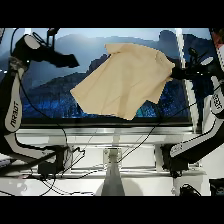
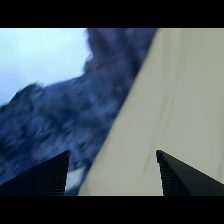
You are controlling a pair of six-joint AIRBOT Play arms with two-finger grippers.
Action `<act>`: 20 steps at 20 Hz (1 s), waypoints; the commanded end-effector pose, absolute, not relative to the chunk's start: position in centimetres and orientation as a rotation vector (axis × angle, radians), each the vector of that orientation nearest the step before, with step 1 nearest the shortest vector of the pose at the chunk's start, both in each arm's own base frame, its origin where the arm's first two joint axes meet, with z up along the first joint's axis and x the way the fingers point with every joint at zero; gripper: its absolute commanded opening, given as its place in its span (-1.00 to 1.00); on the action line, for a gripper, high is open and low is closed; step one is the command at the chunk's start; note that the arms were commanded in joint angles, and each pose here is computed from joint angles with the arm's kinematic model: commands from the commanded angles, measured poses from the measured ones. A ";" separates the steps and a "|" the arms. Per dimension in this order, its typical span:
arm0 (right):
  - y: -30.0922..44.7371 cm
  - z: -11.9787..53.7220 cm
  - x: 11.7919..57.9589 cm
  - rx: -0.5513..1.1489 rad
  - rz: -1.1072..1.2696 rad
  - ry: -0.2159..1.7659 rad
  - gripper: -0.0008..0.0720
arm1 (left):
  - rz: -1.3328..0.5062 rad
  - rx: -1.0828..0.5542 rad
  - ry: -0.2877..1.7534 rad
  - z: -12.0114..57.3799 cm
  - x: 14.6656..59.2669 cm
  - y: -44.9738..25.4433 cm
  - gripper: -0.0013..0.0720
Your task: Fold the clothes and pants, and hang the long-sleeved shirts on hangers.
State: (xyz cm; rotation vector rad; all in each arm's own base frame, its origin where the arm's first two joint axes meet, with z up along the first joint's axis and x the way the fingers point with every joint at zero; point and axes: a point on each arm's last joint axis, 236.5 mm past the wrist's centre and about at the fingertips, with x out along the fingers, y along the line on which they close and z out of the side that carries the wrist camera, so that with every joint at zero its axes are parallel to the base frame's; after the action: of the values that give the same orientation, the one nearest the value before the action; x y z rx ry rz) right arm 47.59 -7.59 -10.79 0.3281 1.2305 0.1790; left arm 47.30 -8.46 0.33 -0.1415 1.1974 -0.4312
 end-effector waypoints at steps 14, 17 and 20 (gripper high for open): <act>-5.3 -7.4 47.0 0.331 0.258 1.222 -0.94 | -0.485 -0.273 1.450 -11.2 37.0 -8.0 0.60; -4.2 -5.6 47.6 0.286 0.274 1.185 -0.94 | -0.530 -0.221 1.460 -12.6 36.9 -10.1 -0.15; -3.8 -1.9 48.5 0.223 0.267 1.097 -0.94 | -0.502 -0.175 1.340 -11.4 40.3 -10.5 -0.93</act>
State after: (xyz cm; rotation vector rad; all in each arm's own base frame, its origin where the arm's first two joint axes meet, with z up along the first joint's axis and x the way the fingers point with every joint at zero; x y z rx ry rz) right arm 47.67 -4.26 -4.77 0.2704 1.1680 0.2694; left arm 37.67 -10.02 -11.64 -0.2236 1.4371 -0.5191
